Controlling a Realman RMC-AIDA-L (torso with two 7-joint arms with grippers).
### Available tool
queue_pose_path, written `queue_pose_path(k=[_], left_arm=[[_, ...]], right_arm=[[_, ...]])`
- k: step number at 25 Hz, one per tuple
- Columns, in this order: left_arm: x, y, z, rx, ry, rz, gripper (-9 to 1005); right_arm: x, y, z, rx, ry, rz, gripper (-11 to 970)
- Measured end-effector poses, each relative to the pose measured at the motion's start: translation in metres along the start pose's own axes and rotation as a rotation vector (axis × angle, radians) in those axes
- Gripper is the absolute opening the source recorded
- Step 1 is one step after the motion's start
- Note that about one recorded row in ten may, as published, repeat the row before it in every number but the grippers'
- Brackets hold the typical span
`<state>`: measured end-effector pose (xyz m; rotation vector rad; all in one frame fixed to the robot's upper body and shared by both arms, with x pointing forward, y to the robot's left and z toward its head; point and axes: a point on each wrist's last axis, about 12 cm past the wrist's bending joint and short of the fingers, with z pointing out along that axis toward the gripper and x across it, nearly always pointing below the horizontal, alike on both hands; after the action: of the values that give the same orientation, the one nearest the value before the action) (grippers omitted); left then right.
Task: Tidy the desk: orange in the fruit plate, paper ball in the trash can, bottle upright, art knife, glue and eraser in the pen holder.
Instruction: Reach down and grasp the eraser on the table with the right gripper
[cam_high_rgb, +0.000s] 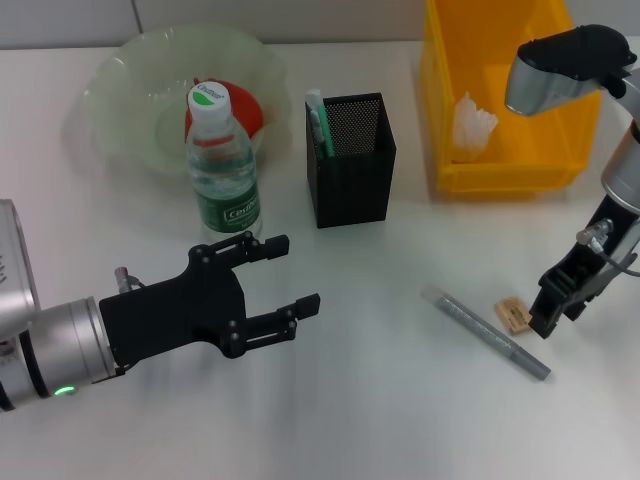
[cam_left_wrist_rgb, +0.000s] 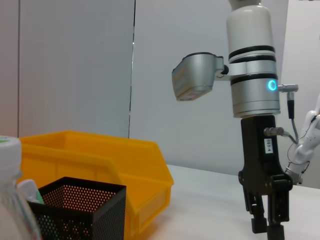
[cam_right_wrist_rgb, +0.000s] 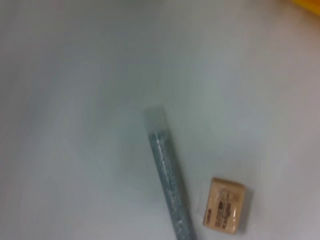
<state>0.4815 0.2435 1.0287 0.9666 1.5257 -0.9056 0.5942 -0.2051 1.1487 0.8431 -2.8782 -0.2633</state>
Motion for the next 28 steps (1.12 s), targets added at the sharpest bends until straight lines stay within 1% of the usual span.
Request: queue_pose_path(k=[18,28], left_arm=[[0.001,-0.002,-0.001,0.007,-0.001,-0.001,751],[0.000,-0.002,0.000,0.010,-0.002,0.001,751]], right_arm=[[-0.009,-0.001,0.013,0.006,-0.038,-0.002,442],[-0.017,0.006,0.015,-0.002,-0.067,-0.029,442]])
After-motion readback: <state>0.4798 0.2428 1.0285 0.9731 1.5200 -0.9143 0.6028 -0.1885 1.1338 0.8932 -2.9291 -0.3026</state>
